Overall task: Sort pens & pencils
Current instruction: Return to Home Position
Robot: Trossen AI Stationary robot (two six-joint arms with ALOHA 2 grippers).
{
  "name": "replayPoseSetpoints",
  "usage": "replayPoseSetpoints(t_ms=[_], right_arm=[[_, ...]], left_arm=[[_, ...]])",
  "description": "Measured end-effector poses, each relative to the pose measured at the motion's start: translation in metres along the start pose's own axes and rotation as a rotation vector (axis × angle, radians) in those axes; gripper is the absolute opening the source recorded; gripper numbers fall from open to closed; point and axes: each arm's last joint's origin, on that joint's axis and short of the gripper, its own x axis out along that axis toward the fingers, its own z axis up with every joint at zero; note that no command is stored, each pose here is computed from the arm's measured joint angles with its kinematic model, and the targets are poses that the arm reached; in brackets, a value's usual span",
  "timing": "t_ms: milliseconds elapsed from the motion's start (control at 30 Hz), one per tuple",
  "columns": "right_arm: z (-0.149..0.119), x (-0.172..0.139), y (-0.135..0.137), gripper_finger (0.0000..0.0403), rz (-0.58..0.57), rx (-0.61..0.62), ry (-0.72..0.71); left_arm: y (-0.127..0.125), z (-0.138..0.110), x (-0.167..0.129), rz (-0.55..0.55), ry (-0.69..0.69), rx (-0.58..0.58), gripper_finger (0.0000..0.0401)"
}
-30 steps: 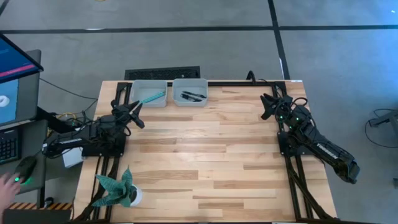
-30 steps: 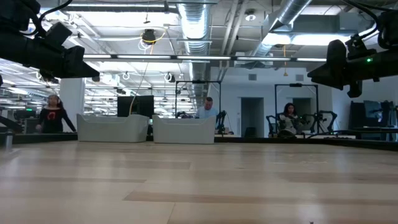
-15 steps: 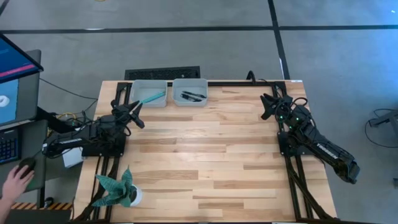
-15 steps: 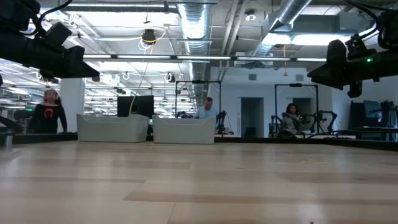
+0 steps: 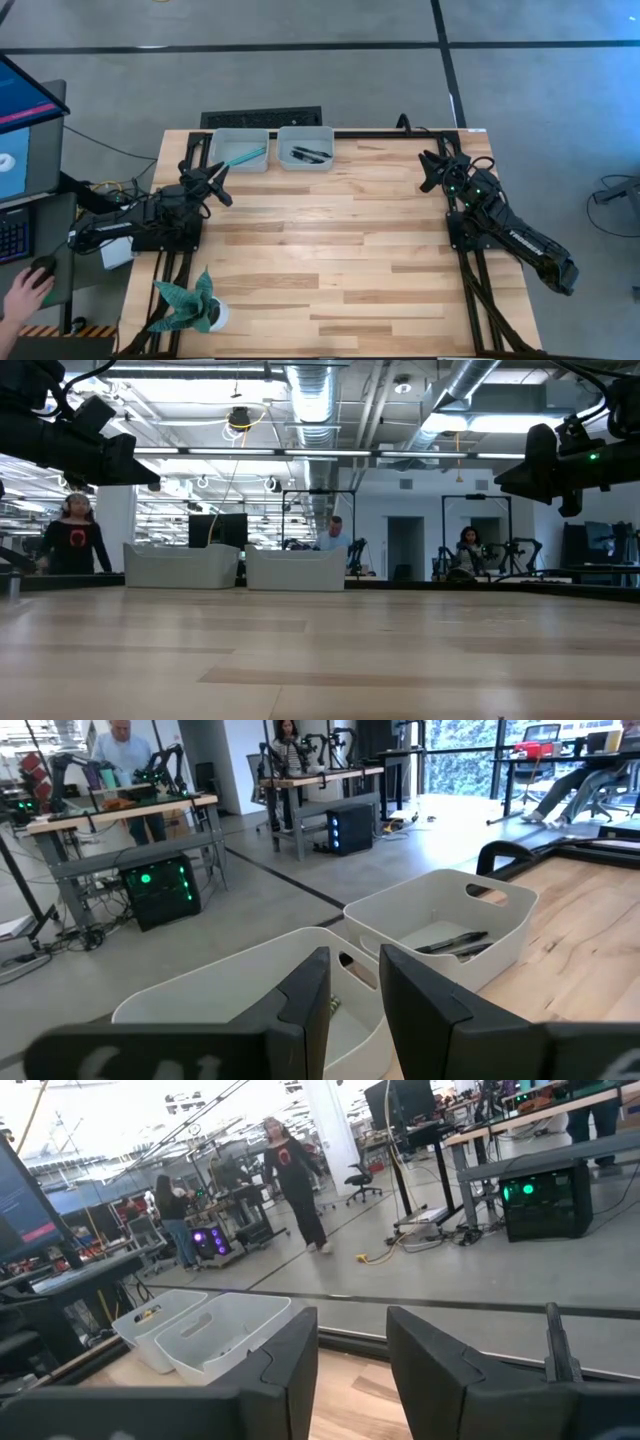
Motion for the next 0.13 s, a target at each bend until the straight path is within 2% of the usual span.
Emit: replayPoseSetpoints(t_ms=[133], right_arm=[[0.0,0.0,0.0,0.0142,0.0,0.0,0.0]], left_arm=[[0.0,0.0,0.0,0.0,0.0,0.0,0.0082]])
